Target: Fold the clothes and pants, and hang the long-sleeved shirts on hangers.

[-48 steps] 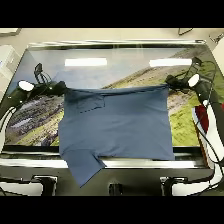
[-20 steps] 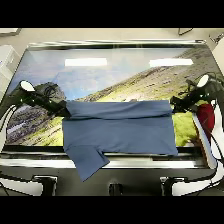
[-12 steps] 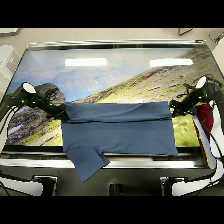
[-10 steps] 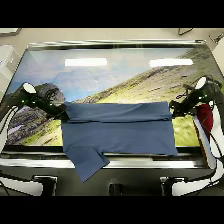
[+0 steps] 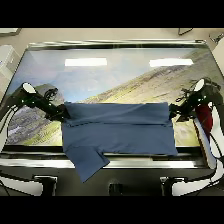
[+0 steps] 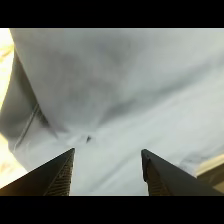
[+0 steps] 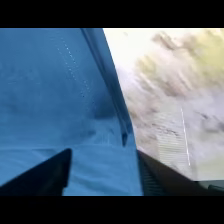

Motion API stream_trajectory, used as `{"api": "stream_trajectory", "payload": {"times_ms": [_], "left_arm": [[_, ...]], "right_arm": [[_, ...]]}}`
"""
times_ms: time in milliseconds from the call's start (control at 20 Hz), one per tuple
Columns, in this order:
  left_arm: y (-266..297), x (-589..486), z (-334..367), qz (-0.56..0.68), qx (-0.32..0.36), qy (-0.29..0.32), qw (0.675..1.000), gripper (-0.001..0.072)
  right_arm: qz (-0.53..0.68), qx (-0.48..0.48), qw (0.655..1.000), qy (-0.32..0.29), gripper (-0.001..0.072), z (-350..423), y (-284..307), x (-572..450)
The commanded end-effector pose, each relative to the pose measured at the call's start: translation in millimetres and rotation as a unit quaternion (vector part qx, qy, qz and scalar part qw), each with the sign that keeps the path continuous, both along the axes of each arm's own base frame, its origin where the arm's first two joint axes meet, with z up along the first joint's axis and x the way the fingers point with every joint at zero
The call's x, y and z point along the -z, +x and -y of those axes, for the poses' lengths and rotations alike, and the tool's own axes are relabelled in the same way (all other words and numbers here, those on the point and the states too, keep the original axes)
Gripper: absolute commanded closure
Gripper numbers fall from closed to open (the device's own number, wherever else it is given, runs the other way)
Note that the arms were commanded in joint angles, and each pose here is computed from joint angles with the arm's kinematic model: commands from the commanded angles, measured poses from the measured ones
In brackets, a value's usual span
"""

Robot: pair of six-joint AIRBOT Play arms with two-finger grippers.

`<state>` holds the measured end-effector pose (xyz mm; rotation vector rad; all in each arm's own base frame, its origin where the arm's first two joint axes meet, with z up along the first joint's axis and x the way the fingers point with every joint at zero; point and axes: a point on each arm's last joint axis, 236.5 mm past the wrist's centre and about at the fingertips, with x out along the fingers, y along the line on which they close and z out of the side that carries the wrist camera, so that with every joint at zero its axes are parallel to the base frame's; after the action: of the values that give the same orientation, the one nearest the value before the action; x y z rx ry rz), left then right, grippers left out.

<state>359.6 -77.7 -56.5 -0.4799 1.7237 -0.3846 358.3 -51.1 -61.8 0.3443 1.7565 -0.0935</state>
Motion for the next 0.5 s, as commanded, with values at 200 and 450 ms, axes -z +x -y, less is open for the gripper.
{"api": "stream_trajectory", "payload": {"times_ms": [200,450], "left_arm": [[-54,-42,-27,-0.008,-0.013,-0.008,1.000,0.0184],[-167,13,-3,-0.091,-0.025,-0.021,0.995,0.0185]], "right_arm": [[-0.033,0.064,0.997,0.029,0.0109,39,-58,-44],[-0.049,0.088,0.994,0.035,0.0110,38,-96,-25]]}}
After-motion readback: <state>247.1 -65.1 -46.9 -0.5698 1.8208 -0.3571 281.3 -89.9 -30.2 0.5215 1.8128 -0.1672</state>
